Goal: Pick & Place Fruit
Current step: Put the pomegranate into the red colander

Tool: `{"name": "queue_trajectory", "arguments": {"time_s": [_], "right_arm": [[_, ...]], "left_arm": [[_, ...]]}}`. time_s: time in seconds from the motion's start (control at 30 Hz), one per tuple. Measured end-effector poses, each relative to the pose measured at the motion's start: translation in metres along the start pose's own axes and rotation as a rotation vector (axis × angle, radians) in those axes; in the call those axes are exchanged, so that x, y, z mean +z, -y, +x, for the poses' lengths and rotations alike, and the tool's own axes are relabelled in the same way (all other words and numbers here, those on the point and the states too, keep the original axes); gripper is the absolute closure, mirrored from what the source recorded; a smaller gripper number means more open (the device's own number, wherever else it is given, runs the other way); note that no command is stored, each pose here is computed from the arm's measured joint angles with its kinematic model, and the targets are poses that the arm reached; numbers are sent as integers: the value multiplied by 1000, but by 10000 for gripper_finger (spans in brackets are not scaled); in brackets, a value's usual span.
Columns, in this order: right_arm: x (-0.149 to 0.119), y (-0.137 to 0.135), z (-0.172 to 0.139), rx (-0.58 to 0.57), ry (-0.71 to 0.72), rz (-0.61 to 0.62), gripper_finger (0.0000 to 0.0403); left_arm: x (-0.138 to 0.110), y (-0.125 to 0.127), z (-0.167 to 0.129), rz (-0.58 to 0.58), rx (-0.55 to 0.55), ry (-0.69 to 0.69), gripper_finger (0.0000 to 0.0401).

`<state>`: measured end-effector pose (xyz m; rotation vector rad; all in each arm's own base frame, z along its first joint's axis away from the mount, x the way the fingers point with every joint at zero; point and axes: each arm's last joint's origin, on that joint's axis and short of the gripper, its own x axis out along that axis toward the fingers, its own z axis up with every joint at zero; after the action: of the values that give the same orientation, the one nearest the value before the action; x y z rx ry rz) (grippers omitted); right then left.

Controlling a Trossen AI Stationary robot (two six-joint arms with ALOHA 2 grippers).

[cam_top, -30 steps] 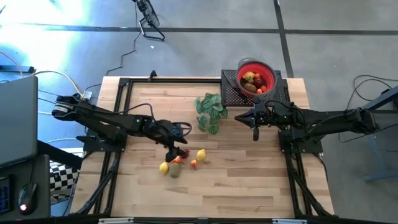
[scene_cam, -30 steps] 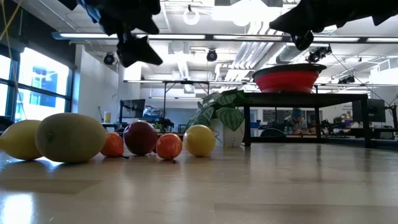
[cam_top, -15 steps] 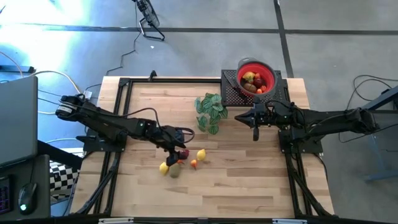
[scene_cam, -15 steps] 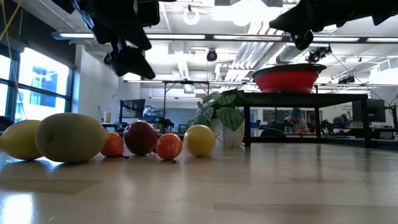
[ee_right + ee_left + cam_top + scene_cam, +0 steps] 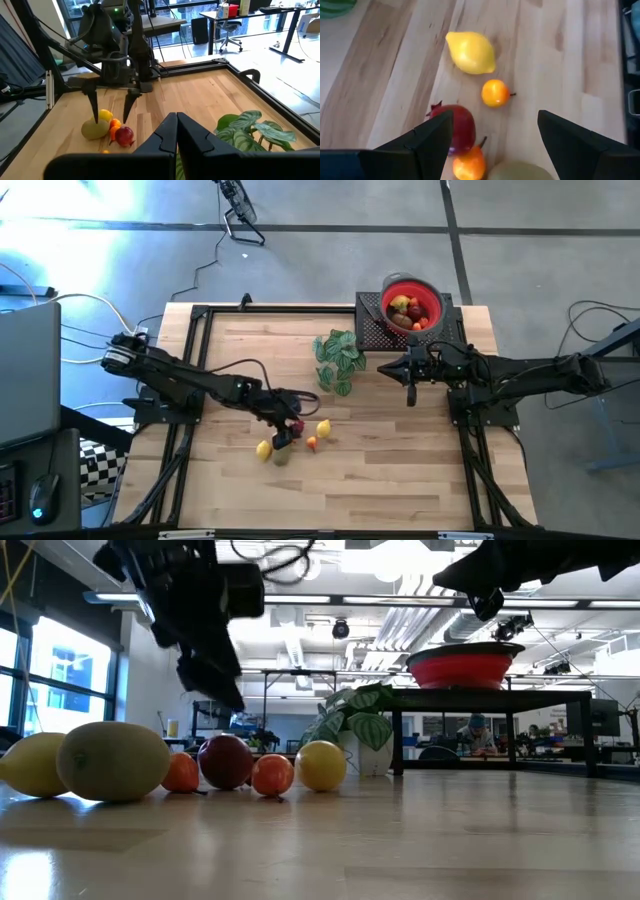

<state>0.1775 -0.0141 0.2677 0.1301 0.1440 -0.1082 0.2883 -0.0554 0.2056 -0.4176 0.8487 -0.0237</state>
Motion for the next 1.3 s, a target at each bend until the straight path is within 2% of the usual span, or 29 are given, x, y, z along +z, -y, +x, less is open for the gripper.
{"name": "queue_trajectory", "arguments": {"time_s": [0.1, 0.6, 1.3], "right_arm": [[0, 0, 0, 0, 1, 0, 401], [-1, 0, 0, -1, -7, 1, 401], [-2, 0, 0, -2, -17, 0, 401]], "left_arm": [[-6, -4, 6, -6, 50, -46, 116], [-18, -13, 36, -13, 109, -138, 116], [-21, -18, 55, -8, 163, -108, 116]]}}
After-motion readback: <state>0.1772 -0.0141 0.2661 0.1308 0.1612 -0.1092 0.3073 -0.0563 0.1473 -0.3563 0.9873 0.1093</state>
